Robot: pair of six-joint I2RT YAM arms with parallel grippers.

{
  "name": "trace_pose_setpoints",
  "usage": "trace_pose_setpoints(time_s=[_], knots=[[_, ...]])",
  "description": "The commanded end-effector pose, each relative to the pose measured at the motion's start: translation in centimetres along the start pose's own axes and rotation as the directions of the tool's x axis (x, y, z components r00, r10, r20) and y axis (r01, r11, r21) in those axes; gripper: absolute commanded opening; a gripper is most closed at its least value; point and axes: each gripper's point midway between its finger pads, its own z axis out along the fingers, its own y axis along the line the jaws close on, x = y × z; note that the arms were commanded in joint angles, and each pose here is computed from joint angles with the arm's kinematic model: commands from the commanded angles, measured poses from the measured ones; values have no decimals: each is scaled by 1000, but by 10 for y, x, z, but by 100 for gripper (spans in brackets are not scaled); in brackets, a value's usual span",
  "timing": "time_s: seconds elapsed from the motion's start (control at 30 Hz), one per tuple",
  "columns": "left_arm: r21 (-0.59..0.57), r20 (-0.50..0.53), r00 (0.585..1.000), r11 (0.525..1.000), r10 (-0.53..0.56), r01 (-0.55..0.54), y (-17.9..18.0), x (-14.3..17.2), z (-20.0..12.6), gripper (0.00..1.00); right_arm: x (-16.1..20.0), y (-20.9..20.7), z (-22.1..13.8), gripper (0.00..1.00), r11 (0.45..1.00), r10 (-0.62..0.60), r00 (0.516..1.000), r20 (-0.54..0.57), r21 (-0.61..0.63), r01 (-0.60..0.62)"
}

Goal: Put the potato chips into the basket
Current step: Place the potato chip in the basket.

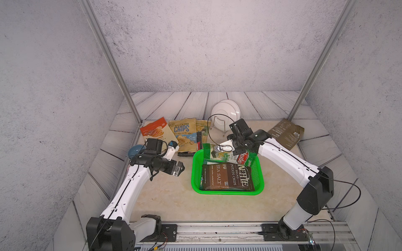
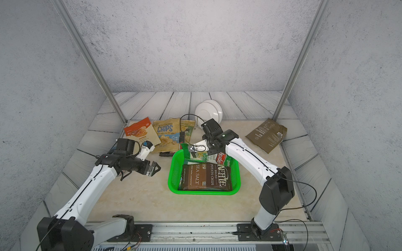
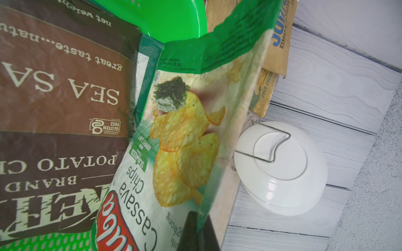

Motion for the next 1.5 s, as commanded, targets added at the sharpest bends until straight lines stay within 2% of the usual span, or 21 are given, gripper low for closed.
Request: trace_pose_setpoints(time_s=[0.0,0.23,0.33,0.43,0.47,0.5,0.53,0.57,0.6,0.77,0.87,0.97,1.07,1.17,1.23,1.33,1.4,1.47], knots=[[8,-15,1000,1000,-1,1,-1,4,1,99,-13,-1,8,0,1000,-1,999,40,7,1],[9,-17,1000,1000,-2,2,-1,5,2,99,-28,11,-4,1,999,33,997,64,-3,-33],[9,-13,1000,1000,-1,1,-1,4,1,99,-39,20,-11,6,997,75,992,102,-26,-73],[9,-13,1000,1000,0,0,-1,4,1,99,-48,29,-19,23,993,115,984,133,-44,-110],[9,-14,1000,1000,0,0,-1,5,1,99,-50,32,-22,24,991,128,981,143,-50,-122],[9,-13,1000,1000,-1,1,-1,5,1,99,-51,33,-26,33,990,140,978,152,-50,-134],[9,-10,1000,1000,1,0,-2,4,0,99,-53,34,-31,47,987,159,973,169,-44,-154],[10,-11,1000,1000,0,0,-2,5,0,99,-55,33,-37,92,984,179,966,188,-41,-174],[11,-11,1000,1000,0,0,-2,5,0,99,-58,33,-44,99,980,200,956,216,-37,-197],[12,-14,1000,1000,-1,1,-2,5,1,99,-74,26,-83,99,949,291,874,389,1,-316],[12,-15,1000,1000,-1,1,-1,5,1,99,-71,13,-102,99,893,377,807,455,52,-447],[13,-17,1000,1000,-2,2,-2,5,2,99,-58,-3,-113,99,775,493,710,502,116,-621],[13,-18,1000,1000,-3,3,-2,5,2,99,-32,-20,-117,99,554,661,537,524,142,-820],[14,-21,1000,1000,-3,4,-1,6,3,99,-17,-19,-107,99,397,806,365,466,33,-917],[13,-20,1000,1000,-4,4,-1,5,3,99,-6,-16,-96,99,261,893,219,393,-55,-964],[12,-24,1000,1000,-5,5,-1,6,3,99,22,-14,-83,99,42,947,9,320,-97,-994],[12,-21,1000,1000,-4,4,-1,6,3,99,35,-7,-75,99,-40,958,-82,275,-155,-987],[13,-20,1000,1000,-4,4,-1,5,3,99,58,-4,-68,99,-158,947,-197,254,-166,-973]])
